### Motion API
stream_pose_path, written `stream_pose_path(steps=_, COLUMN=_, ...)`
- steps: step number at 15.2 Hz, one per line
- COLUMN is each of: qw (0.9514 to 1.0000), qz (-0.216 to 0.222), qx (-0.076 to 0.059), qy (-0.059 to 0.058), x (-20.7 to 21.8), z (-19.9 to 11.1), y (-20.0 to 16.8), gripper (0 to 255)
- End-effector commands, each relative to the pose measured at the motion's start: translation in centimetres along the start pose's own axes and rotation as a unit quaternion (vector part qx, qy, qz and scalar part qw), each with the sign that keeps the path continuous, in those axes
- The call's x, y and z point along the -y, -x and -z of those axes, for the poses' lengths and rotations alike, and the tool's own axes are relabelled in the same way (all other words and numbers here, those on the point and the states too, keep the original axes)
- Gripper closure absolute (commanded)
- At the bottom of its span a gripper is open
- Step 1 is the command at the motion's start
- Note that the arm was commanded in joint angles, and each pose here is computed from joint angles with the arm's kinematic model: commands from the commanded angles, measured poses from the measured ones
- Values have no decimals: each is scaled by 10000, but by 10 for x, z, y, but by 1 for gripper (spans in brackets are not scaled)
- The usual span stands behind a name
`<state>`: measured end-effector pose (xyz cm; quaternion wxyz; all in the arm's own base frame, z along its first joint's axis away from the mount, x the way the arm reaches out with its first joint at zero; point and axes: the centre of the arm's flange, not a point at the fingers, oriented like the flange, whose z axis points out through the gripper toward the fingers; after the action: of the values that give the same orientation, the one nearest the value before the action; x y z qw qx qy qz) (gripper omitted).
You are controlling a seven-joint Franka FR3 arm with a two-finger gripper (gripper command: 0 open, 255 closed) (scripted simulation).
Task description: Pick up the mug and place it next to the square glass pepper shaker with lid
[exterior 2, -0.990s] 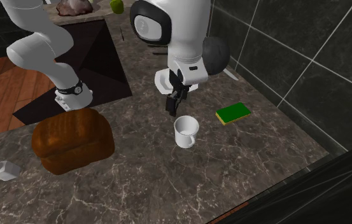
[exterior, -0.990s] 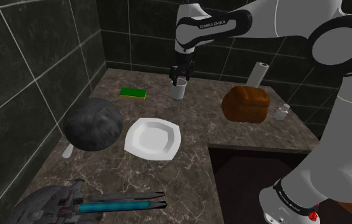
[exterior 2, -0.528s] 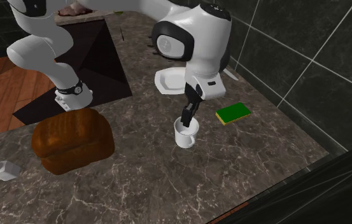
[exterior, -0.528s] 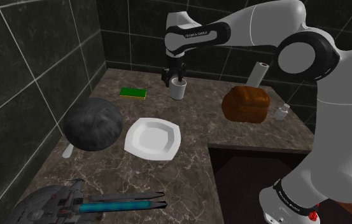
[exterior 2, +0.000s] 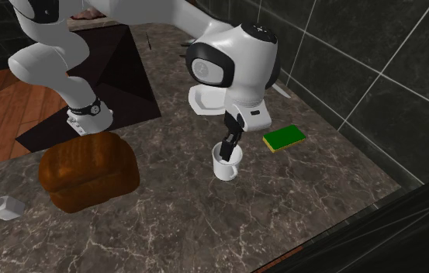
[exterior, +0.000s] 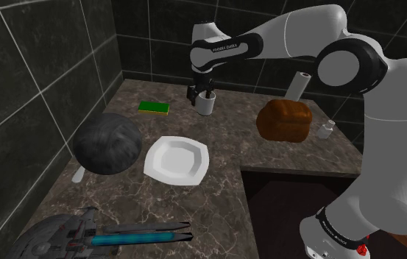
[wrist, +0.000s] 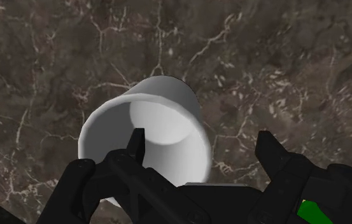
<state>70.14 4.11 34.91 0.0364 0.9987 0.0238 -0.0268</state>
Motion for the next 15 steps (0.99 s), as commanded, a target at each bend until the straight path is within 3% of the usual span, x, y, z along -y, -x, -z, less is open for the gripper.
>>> stream_pose_path(steps=1, qw=10000, qz=0, qx=-1, qy=0, x=0, z=0, y=0, gripper=0)
stream_pose_path(steps=4, qw=10000, qz=0, qx=-1, qy=0, x=0, z=0, y=0, gripper=0)
stream_pose_path(steps=5, qw=10000, qz=0, qx=-1, qy=0, x=0, z=0, y=0, gripper=255)
stream_pose_path(steps=15, qw=10000, qz=0, qx=-1, qy=0, x=0, z=5, y=0, gripper=255)
